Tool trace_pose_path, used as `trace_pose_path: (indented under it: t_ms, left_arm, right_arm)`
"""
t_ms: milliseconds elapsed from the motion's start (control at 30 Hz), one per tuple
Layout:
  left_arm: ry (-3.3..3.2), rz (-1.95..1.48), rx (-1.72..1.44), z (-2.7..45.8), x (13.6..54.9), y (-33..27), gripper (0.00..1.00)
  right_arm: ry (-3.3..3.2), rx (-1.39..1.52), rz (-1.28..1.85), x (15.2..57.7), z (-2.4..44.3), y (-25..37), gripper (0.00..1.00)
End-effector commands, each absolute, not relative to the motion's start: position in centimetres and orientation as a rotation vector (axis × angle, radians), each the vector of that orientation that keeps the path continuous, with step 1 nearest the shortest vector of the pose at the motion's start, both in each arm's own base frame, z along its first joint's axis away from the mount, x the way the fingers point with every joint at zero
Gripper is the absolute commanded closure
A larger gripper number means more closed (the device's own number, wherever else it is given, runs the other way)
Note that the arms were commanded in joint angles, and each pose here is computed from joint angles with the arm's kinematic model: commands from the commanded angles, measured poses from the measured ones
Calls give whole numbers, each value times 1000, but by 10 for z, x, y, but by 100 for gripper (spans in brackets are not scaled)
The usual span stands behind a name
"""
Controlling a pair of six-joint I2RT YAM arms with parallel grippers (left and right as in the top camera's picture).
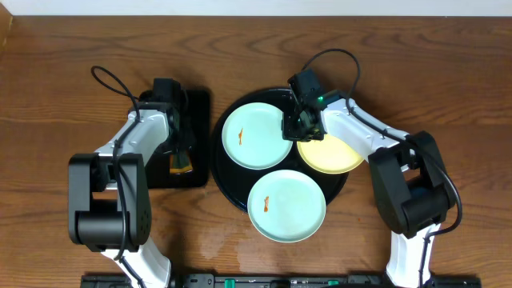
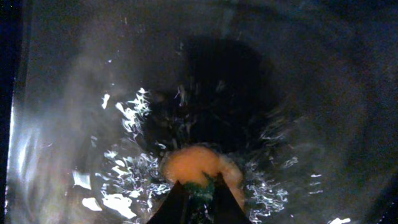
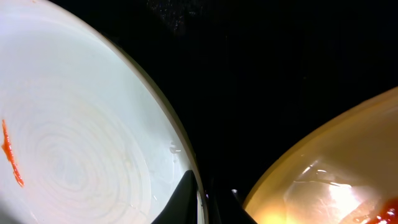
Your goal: Clean dirty plates on tray and stack at the side
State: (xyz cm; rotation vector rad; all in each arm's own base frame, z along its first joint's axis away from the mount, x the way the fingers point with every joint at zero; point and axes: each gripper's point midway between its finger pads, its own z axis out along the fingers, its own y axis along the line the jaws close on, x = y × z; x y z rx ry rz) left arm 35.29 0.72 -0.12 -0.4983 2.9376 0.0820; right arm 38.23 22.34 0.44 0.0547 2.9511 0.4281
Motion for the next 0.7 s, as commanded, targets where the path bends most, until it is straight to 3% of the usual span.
trace_pose_path:
  t_ms: [0,100,133,167,400,567,667]
  left_arm:
    - [2976,80,-466,5,347,8,92]
    - [2925,66,-457,30,355,8,44]
    - [2912,62,-457,37,355,8,34]
    - [2909,60,-465,42,353,7,31]
    - [3023,41,-501,28,320,2,36]
    - [3070,58,-603,-6,298,2,66]
    - [3083,63,-604,-18,291,2,81]
  right_arm:
    - [2973,51,370,379,-8,218,93]
    - [2973,51,370,379,-8,218,93]
    - [2973,51,370,379,-8,218,93]
    - [2973,51,370,379,-8,218,92]
    - [2973,50,369,379,-8,217,84]
    - [2959,-34,361,381,-8,218,66]
    - [2942,-64,367,384,-7,219,64]
